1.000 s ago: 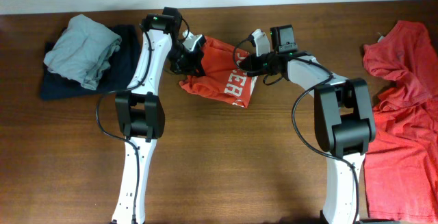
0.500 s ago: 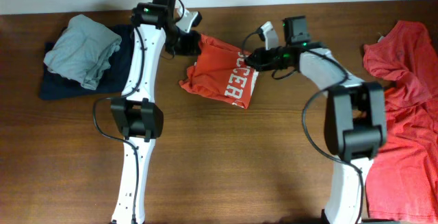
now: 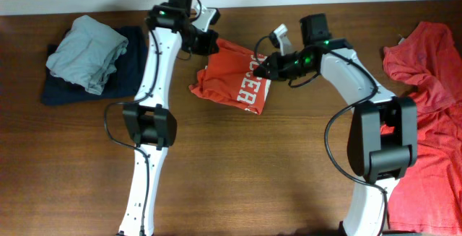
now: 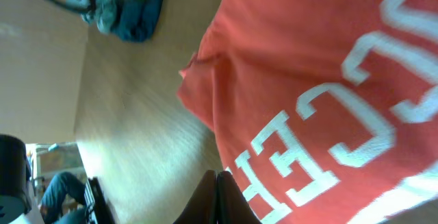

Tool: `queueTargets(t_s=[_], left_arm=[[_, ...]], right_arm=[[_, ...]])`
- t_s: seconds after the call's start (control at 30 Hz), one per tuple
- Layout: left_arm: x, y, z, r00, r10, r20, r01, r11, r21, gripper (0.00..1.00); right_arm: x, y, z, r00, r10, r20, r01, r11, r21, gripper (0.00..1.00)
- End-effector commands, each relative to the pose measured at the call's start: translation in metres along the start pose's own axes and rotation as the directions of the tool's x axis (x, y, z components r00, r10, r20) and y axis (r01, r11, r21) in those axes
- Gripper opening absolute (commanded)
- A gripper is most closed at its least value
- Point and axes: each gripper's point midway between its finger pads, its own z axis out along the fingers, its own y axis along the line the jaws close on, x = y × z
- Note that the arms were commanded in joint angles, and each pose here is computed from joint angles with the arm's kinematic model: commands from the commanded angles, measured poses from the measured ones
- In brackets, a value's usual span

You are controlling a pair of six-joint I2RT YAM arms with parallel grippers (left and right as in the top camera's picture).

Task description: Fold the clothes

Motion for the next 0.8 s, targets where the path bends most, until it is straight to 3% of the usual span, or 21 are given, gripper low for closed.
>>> queueTargets(t_s=[0.0, 0.33, 0.57, 0.77], left_arm=[[0.010, -0.003, 0.030, 0.999, -0.007, -0.034, 0.008, 1.000, 0.026, 0.00], [0.013, 0.012, 0.058, 1.000, 0.003, -0.022, -0.003, 1.000, 0.022, 0.00], [0.019, 0.020, 0.074, 1.000, -0.001, -0.029, 0.001, 1.000, 0.024, 0.00], [-0.013, 0.005, 0.040, 0.998, -0.004, 0.069, 0.003, 1.000, 0.016, 0.00]], right_arm=[[0.019, 0.011, 0.018, 0.998, -0.039, -0.046, 0.037, 0.999, -0.038, 0.04], [0.064, -0.008, 0.056, 0.995, -0.062, -0.082, 0.059, 0.998, -0.033, 0.04], [0.095, -0.046, 0.074, 0.994, 0.081, -0.076, -0.078, 0.996, 0.051, 0.04], [0.098, -0.048, 0.076, 0.993, 0.094, -0.079, -0.090, 0.995, 0.045, 0.04]])
